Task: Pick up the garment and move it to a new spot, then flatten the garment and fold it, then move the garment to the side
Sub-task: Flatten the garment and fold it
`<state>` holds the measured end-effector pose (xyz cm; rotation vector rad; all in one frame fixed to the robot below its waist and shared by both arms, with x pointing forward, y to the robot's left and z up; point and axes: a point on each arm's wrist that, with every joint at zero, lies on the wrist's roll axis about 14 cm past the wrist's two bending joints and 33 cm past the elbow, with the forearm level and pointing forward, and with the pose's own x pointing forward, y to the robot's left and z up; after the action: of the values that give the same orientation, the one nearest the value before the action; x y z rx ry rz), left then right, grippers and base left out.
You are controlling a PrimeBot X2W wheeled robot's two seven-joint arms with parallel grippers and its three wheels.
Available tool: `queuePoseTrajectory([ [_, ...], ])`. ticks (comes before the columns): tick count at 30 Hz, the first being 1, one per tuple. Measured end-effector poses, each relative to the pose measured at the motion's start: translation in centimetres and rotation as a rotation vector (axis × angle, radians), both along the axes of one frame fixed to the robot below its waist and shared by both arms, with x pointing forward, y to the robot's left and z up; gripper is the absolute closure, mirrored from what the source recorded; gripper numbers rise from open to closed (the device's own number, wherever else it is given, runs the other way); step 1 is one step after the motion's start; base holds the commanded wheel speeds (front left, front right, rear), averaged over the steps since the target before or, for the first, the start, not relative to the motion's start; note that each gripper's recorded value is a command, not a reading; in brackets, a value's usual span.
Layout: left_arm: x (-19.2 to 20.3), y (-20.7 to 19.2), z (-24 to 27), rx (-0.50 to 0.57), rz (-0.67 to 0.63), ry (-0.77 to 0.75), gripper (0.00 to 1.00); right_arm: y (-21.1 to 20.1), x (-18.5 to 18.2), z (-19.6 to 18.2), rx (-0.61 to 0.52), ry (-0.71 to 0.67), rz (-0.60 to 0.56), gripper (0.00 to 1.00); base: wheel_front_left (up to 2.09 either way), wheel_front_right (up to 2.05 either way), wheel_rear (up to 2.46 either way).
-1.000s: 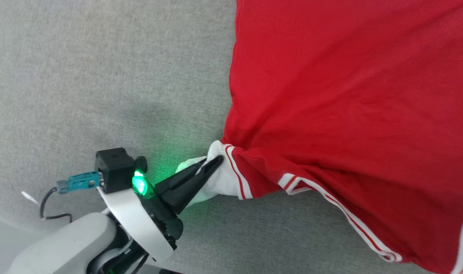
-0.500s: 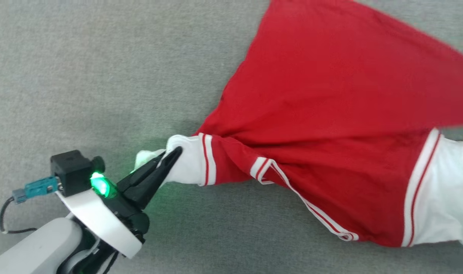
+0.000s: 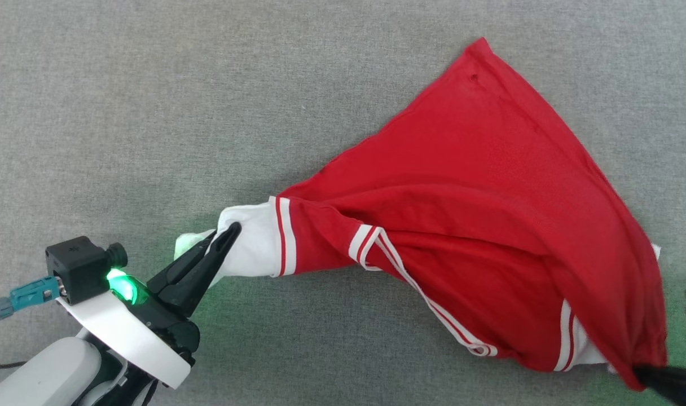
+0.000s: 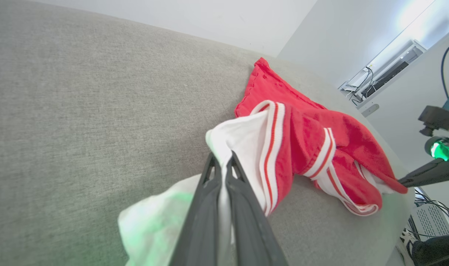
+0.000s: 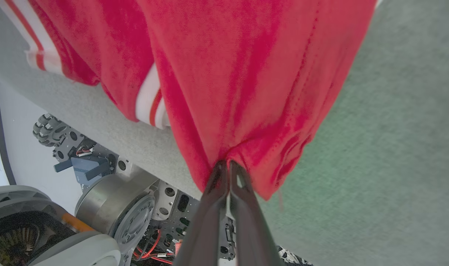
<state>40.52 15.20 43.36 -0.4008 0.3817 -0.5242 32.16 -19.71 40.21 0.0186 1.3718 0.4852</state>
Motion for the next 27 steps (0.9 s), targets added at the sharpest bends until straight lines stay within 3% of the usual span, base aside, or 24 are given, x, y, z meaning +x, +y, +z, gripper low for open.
queuePoseTrajectory([
  [9, -0.1, 0.0, -0.1, -0.004, 0.002, 0.007, 1.0, 1.0, -0.7, 0.0, 0.033, -0.032, -0.027, 1.0, 0.0, 0.0, 0.0],
  [10, -0.1, 0.0, -0.1, -0.004, 0.001, 0.008, 1.0, 1.0, -0.4, 0.3, 0.035, -0.053, -0.034, 0.62, 0.0, 0.0, 0.0],
  [11, -0.1, -0.1, -0.1, -0.005, 0.001, 0.007, 1.0, 0.9, -0.1, 0.6, 0.038, -0.074, -0.044, 0.03, 0.0, 0.0, 0.0],
  [19, -0.6, -0.2, 0.1, -0.013, 0.001, 0.01, 1.0, -0.1, 3.9, 5.5, 0.047, -0.298, -0.066, 0.0, 0.0, 0.0, 0.0],
  [27, -1.0, -1.0, -0.1, -0.029, -0.008, 0.016, 1.0, 1.0, 12.1, 11.9, 0.018, -0.61, 0.065, 0.0, 0.0, 0.0, 0.0],
])
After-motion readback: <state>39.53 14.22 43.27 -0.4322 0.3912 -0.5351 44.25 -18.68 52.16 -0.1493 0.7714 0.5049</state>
